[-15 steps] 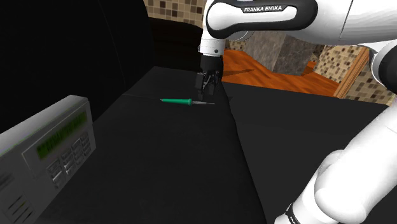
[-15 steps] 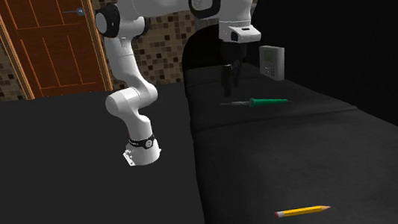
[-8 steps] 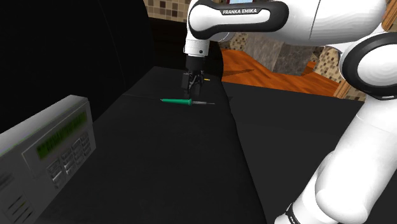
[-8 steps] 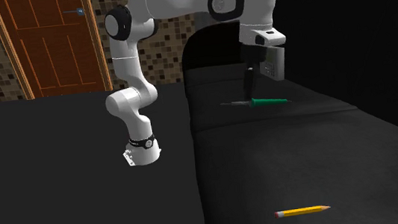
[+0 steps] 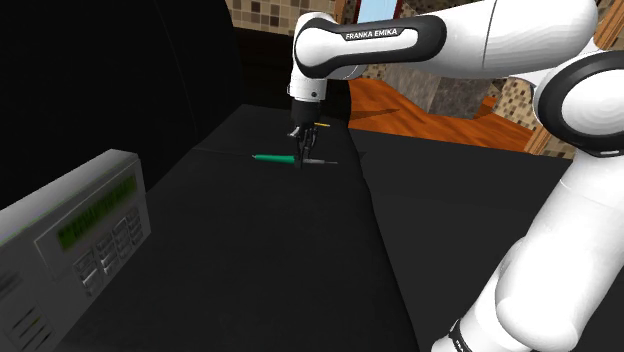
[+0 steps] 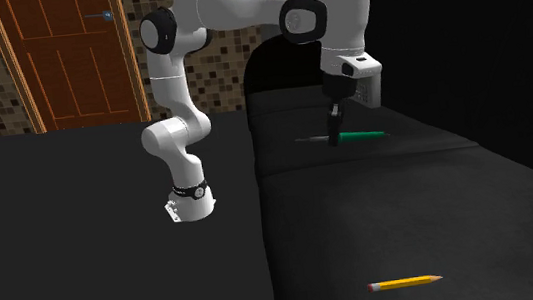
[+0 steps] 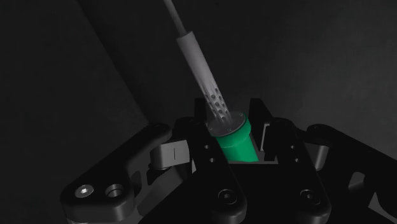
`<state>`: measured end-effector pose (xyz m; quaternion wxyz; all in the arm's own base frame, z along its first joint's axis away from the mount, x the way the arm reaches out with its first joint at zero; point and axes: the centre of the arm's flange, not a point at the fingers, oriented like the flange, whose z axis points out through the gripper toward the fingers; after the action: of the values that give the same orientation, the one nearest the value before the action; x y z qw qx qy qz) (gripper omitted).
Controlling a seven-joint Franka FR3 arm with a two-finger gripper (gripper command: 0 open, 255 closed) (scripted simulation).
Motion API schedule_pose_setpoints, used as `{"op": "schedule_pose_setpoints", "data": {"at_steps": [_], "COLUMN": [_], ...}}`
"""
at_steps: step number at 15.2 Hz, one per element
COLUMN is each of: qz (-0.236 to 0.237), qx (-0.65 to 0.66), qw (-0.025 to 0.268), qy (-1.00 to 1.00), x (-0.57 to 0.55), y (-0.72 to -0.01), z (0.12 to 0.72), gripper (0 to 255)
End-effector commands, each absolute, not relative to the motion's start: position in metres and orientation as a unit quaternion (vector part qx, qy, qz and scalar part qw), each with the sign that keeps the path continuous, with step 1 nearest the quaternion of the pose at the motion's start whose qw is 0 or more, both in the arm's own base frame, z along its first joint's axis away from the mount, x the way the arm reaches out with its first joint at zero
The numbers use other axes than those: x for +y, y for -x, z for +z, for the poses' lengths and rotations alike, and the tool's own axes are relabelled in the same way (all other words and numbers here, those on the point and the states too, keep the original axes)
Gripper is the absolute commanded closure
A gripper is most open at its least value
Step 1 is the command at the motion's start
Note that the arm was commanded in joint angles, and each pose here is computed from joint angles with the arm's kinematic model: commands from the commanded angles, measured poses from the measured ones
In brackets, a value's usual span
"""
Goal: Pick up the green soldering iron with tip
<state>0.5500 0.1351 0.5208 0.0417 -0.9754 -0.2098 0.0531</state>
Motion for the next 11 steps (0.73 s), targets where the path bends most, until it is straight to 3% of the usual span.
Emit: {"op": "schedule_pose_setpoints", "data": {"at_steps": [1,11], "qz": [0.054,0.054], "qx": [-0.210,-0.210], "qw": [0.042,0.042], "qy": [0.975,0.975], "x": [0.136,0.136], "y": [-0.550,-0.549], "z": [0.519,0.535], "gripper": [255,255]}}
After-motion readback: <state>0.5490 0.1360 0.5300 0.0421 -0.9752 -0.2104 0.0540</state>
